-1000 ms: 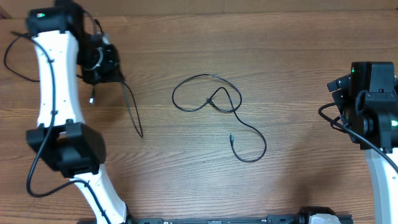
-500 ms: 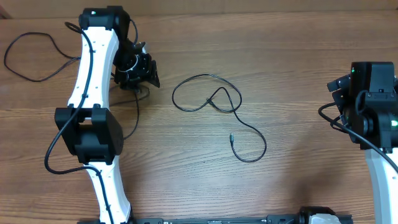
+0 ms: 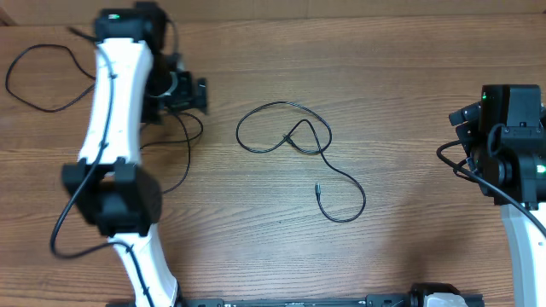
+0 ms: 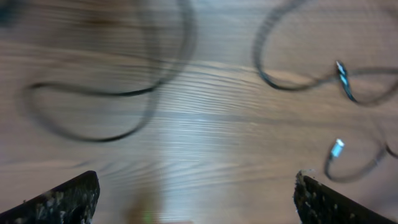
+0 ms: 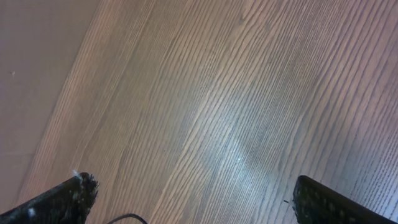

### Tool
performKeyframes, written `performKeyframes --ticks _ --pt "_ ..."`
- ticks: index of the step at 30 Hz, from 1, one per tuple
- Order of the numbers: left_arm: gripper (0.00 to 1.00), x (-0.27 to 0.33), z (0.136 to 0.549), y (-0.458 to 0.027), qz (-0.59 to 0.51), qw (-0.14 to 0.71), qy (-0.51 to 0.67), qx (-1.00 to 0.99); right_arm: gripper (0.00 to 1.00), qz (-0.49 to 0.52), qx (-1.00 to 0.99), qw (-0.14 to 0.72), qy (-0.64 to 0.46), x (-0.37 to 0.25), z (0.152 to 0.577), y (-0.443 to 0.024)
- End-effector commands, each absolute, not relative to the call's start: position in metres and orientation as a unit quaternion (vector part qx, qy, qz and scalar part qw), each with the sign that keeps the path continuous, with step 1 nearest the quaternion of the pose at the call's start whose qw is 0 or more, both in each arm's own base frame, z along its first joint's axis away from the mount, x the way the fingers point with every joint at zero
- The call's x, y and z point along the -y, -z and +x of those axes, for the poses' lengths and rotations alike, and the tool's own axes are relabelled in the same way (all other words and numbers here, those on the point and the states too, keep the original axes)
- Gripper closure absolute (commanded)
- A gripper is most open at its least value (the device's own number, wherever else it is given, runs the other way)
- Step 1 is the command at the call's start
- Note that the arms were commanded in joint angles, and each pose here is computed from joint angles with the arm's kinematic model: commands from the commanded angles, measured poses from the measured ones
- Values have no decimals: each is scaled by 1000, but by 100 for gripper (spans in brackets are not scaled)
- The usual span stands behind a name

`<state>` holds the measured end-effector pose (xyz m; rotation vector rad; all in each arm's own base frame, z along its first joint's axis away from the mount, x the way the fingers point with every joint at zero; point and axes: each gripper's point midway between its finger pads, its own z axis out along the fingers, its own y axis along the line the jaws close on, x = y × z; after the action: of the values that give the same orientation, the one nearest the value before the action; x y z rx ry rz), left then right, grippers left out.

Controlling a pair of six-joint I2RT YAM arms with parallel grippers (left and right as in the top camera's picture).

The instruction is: Untangle cables

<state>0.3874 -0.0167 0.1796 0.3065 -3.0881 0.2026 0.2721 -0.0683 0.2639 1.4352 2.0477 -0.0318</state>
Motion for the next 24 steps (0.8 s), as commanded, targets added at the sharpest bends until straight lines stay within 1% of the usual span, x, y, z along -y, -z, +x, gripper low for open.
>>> performKeyframes --ticks 1,3,4,8,13,15,20,24 --pt "0 -49 376 -212 170 -35 17 985 0 545 -773 324 15 71 273 -269" --pt "0 -74 372 -211 212 -35 33 976 0 545 -773 324 15 71 273 -269" --pt "1 -81 370 -209 230 -30 17 973 0 545 -773 324 15 71 273 -269" --pt "1 -88 366 -208 243 -26 -43 969 0 545 -773 324 15 71 273 -269" --pt "2 -98 356 -230 259 -58 -47 963 0 545 -773 324 15 71 273 -269" --pt "1 -95 345 -246 258 -77 -45 962 0 545 -773 324 15 71 273 -269" --pt "0 -87 304 -277 257 -121 -26 958 0 545 -773 324 15 71 273 -269" --pt "0 -95 288 -275 258 -142 9 956 0 545 -773 324 15 71 273 -269"
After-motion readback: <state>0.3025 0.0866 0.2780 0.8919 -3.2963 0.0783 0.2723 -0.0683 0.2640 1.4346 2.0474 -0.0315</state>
